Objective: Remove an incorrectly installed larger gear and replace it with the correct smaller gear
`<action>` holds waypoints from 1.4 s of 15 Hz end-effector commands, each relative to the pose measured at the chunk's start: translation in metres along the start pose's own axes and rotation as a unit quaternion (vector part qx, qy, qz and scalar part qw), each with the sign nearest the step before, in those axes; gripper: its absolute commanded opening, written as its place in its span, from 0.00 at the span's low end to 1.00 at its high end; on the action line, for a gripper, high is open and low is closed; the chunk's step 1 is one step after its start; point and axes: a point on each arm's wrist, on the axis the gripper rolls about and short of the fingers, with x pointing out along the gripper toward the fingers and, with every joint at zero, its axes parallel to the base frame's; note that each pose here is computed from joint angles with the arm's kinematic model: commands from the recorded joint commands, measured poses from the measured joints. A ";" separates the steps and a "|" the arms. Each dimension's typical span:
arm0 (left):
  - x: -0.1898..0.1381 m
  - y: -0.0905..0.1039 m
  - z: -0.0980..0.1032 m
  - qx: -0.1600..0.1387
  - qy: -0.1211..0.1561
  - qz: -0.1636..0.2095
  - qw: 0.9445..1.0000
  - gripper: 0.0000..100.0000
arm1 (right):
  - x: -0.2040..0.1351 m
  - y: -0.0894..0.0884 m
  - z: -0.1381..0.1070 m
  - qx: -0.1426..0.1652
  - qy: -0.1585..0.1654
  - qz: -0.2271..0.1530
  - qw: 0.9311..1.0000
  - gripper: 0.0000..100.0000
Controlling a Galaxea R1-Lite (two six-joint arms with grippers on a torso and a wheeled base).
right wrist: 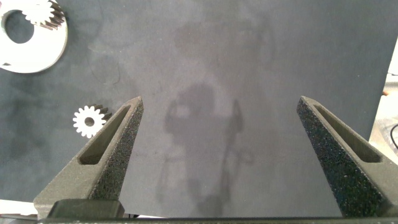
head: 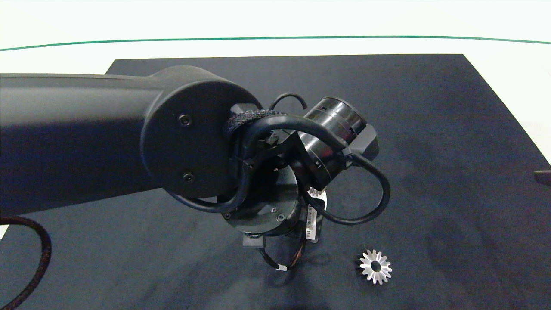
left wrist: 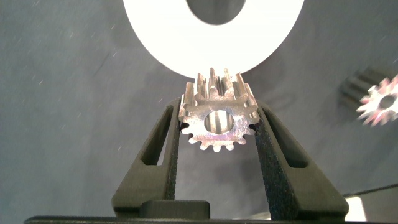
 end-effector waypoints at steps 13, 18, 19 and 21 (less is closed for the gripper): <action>0.030 -0.019 0.004 0.013 0.005 0.036 0.999 0.16 | -0.003 -0.003 -0.001 0.000 -0.002 0.001 1.000 1.00; 0.035 -0.022 0.002 0.019 0.002 0.053 0.998 0.16 | -0.003 -0.002 -0.001 0.000 -0.001 0.004 1.000 1.00; 0.034 -0.022 0.002 0.019 0.001 0.052 0.998 0.16 | -0.003 -0.002 -0.001 0.000 -0.001 0.004 1.000 1.00; 0.034 -0.023 0.003 0.019 0.000 0.051 0.999 0.16 | -0.003 -0.002 -0.001 0.000 -0.001 0.005 1.000 1.00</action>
